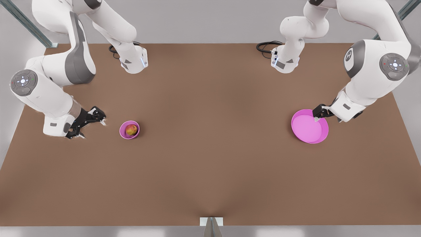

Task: Use the left arm to pick up the apple from the plate, transfer it to the gripper of the right arm, and then use the right arm to place it into the bowl

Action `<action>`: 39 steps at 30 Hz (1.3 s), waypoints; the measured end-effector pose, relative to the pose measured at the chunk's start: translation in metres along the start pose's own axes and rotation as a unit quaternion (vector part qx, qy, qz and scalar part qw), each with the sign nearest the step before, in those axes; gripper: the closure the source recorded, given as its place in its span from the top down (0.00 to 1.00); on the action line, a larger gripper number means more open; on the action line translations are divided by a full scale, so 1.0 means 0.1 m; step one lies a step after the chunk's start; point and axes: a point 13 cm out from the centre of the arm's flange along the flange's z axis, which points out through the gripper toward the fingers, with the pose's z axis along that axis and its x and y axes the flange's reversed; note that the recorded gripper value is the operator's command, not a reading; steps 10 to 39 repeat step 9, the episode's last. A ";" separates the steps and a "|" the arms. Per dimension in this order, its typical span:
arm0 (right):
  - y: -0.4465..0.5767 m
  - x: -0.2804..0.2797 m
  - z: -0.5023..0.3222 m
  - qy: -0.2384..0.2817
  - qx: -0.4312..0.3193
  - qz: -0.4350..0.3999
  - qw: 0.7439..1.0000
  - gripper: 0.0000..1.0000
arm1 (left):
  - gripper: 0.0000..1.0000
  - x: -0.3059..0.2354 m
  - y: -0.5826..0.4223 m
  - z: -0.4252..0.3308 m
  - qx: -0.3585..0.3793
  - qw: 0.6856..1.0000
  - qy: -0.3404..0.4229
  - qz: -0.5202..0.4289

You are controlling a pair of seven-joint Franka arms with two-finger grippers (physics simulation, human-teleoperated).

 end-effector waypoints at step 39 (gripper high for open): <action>0.56 -0.04 0.00 -0.005 -0.008 0.076 0.997 1.00 | 1.00 0.00 0.00 0.00 0.000 1.000 0.000 -0.003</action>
